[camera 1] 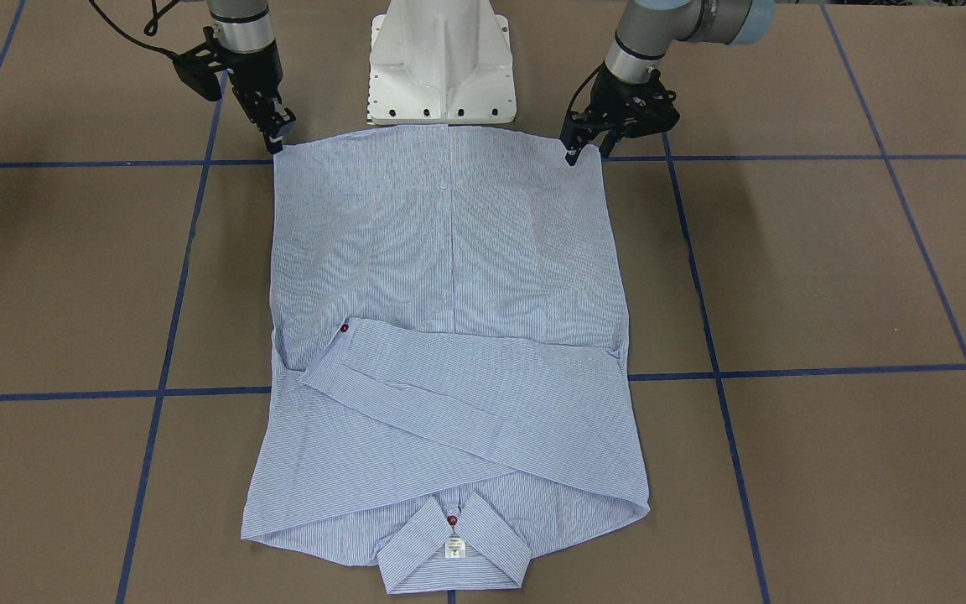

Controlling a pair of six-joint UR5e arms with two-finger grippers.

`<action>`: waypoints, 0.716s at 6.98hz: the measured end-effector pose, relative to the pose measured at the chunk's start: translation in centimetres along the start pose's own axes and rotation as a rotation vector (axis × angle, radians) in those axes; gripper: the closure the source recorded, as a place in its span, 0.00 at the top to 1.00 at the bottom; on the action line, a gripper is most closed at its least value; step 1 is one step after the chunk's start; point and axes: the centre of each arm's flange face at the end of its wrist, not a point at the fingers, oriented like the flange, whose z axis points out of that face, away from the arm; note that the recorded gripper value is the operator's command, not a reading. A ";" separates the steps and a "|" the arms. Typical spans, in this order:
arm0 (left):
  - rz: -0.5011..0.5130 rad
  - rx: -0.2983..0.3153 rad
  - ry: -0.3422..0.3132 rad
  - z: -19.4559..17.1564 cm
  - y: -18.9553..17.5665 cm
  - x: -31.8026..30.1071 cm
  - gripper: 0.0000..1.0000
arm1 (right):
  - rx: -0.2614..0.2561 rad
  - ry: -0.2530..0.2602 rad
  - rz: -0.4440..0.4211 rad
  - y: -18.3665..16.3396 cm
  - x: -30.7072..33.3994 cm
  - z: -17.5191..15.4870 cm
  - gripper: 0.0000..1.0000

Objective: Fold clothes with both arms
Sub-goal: 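Lower both grippers to the hem corners nearest the robot and grasp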

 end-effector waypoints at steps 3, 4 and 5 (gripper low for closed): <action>-0.006 -0.007 -0.024 0.4 0.5 -1.0 0.64 | -0.001 0.000 0.000 0.0 0.0 0.0 0.00; -0.008 -0.015 -0.027 0.5 1.0 -1.1 0.59 | -0.001 0.000 0.000 0.1 0.0 0.0 0.00; -0.011 -0.022 -0.030 0.7 1.4 -1.2 0.44 | -0.001 0.000 0.000 0.1 0.0 0.0 0.00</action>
